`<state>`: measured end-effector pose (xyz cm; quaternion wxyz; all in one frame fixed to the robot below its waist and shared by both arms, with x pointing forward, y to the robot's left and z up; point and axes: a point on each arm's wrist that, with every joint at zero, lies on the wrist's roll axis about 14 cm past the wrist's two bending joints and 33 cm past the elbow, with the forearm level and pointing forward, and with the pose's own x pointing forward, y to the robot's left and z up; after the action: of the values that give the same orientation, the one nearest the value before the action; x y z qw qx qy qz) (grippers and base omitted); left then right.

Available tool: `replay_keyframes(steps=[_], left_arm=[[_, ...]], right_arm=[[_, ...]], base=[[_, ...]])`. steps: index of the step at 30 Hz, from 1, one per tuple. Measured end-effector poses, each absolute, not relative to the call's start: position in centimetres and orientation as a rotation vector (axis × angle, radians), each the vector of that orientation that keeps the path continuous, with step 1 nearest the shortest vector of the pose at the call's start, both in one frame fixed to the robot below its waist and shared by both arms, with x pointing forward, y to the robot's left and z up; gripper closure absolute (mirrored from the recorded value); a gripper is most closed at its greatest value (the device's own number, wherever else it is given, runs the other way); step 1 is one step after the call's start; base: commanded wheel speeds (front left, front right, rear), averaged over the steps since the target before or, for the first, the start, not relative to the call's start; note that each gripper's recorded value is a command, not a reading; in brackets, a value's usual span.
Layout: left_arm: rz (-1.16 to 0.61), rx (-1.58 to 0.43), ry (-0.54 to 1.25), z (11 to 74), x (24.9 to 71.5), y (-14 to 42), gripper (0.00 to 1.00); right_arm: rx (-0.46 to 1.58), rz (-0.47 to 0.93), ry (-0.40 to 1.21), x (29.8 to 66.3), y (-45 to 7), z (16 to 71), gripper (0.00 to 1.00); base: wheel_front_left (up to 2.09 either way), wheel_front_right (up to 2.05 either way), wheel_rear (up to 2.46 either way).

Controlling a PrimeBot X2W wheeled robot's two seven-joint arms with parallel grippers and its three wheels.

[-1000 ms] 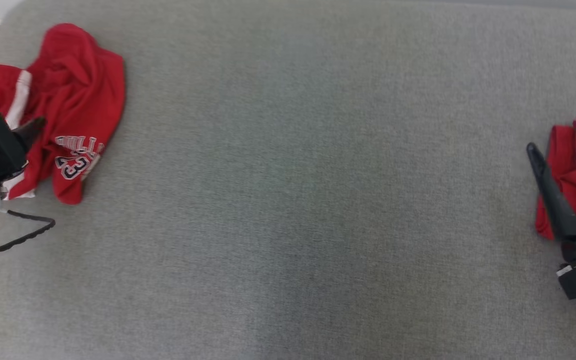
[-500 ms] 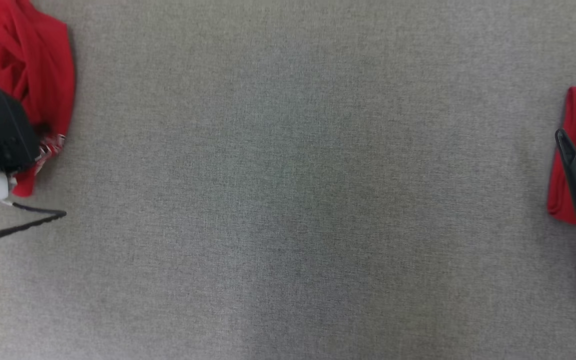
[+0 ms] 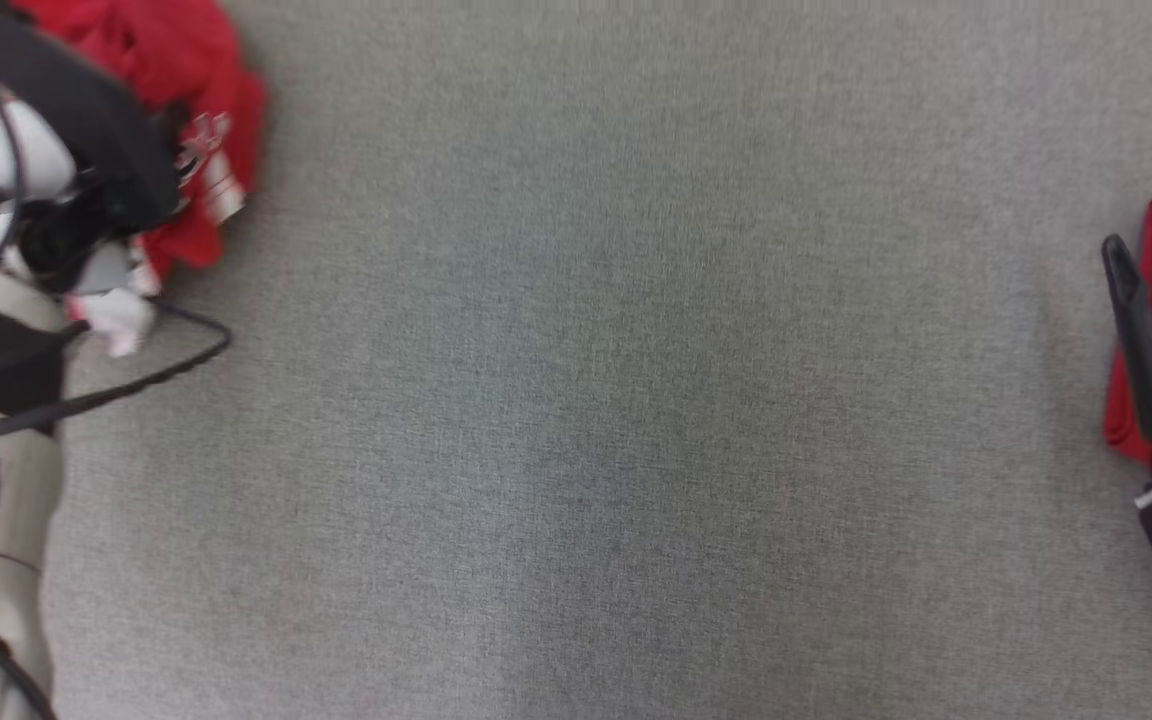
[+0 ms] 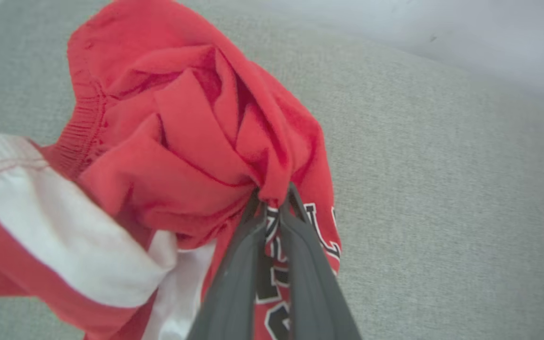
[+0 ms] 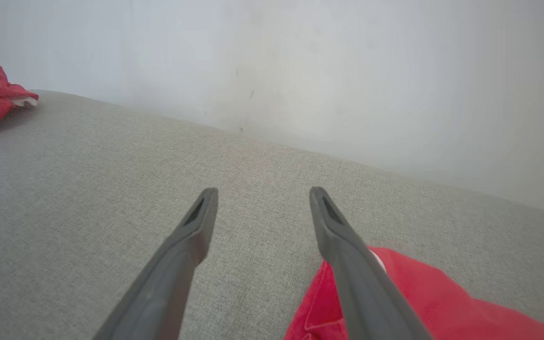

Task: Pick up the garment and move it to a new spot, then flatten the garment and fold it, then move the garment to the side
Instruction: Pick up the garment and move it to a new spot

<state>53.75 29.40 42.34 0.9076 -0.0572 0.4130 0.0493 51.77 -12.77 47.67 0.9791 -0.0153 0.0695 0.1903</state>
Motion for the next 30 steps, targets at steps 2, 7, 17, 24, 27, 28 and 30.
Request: replay_keyframes(steps=[2,7,17,24,27,28,30], left_arm=[[0.055,-0.117,0.795,43.8,54.5,27.8,1.0],[-0.073,-0.116,0.699,46.3,54.7,23.6,1.0],[-0.368,-0.146,0.651,47.4,51.8,13.8,1.0],[-0.561,-0.199,0.628,48.3,49.8,7.0,1.0],[-0.646,-0.199,0.604,49.0,49.0,4.0,1.0],[-0.676,-0.204,0.594,49.3,48.6,2.8,1.0],[-0.744,-0.224,0.589,49.7,47.4,0.4,1.0]], right_arm=[[-0.005,0.376,0.124,51.8,-12.5,48.2,0.0],[0.057,0.347,0.098,51.2,-12.4,49.4,0.0],[0.118,0.277,0.049,49.1,-13.6,51.4,0.0],[0.127,0.218,0.025,47.4,-15.5,52.2,0.0],[0.129,0.184,0.006,46.8,-16.6,52.7,0.0],[0.128,0.171,0.002,46.6,-17.0,52.8,0.0],[0.127,0.148,0.0,46.1,-17.8,52.9,0.0]], base=[[0.0,0.0,0.0],[0.0,0.0,0.0],[0.0,0.0,0.0],[0.0,0.0,0.0],[0.0,0.0,0.0],[0.0,0.0,0.0],[0.0,0.0,0.0]])
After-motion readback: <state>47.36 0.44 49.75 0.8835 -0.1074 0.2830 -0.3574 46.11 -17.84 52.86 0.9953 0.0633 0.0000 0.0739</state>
